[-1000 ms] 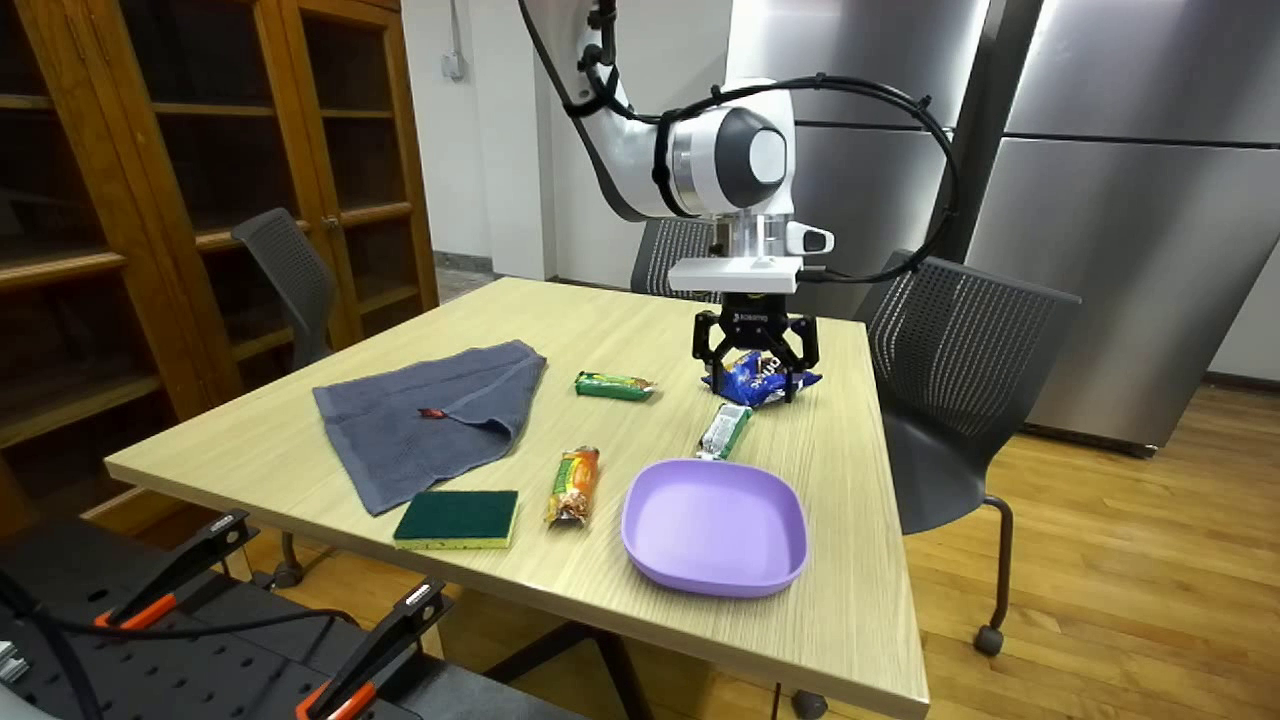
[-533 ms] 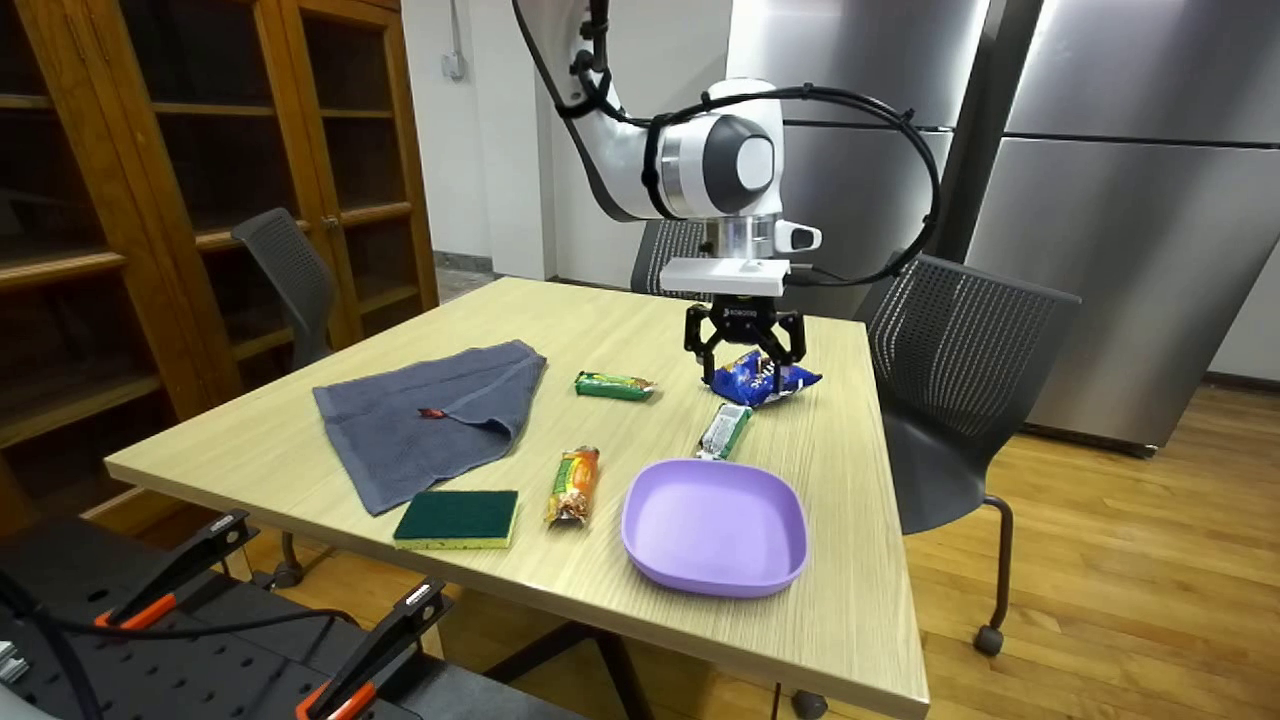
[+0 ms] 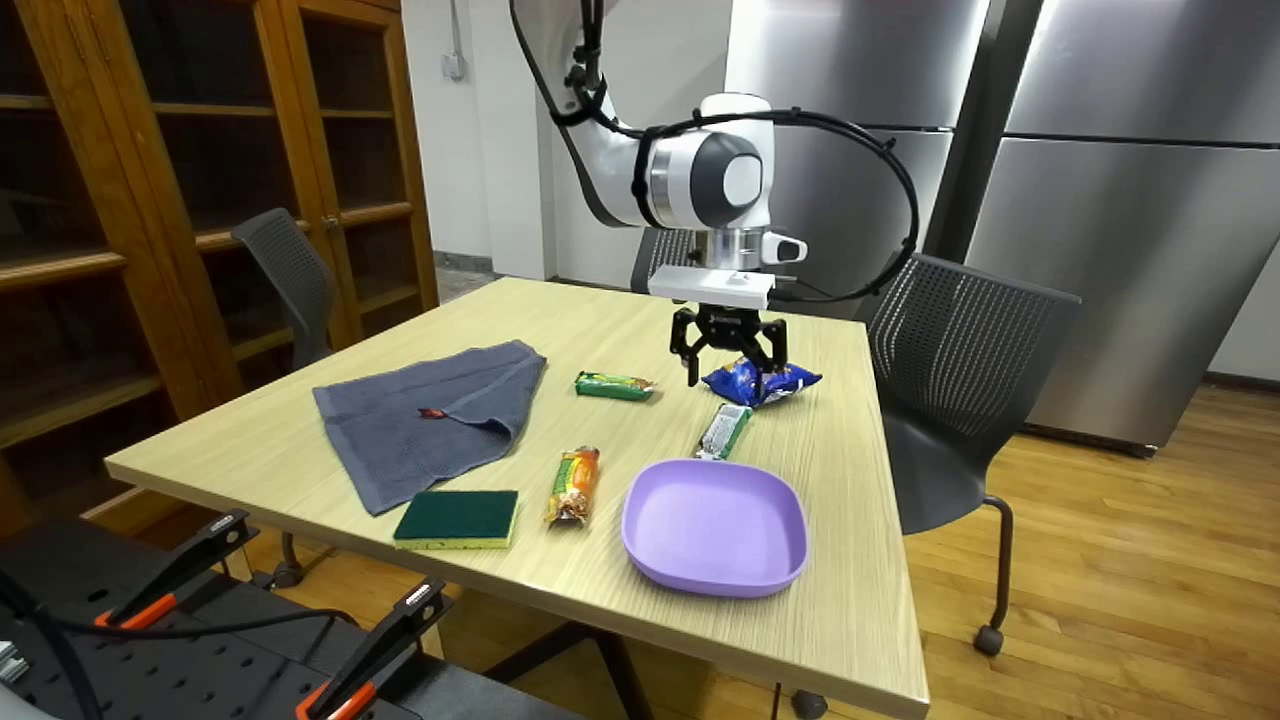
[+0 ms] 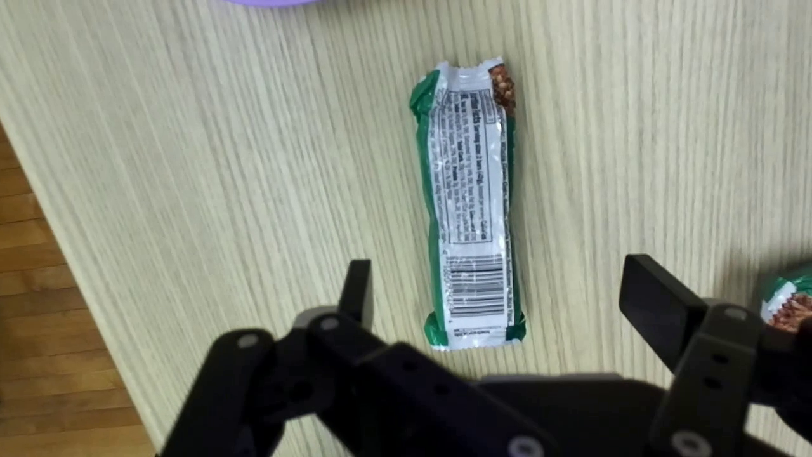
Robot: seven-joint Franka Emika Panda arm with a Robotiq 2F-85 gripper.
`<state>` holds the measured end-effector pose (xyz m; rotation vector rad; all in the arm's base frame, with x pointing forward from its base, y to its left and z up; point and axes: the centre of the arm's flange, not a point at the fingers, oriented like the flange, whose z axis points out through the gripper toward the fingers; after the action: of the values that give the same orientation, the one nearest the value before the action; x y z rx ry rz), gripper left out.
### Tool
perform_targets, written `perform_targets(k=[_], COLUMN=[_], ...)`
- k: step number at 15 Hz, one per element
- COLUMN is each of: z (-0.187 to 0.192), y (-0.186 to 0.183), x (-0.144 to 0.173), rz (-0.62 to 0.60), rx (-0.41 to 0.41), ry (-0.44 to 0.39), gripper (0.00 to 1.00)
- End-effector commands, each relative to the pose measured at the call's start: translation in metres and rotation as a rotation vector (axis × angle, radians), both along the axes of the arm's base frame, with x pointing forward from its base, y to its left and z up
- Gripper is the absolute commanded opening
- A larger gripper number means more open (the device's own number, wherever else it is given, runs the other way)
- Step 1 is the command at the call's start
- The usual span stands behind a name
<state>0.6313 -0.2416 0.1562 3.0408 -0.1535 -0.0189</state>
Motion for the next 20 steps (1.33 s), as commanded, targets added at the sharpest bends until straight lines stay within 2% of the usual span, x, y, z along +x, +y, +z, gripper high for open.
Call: perform_targets(k=[1,14,20], z=[-0.007,-0.039,-0.046], y=[-0.007,-0.02,-0.023], x=[0.011,0.036,0.041], rz=[0.019,0.016,0.032], rx=[0.032,0.107,0.116], ry=[-0.01,0.003,0.03], gripper=[1.0,1.0,1.0])
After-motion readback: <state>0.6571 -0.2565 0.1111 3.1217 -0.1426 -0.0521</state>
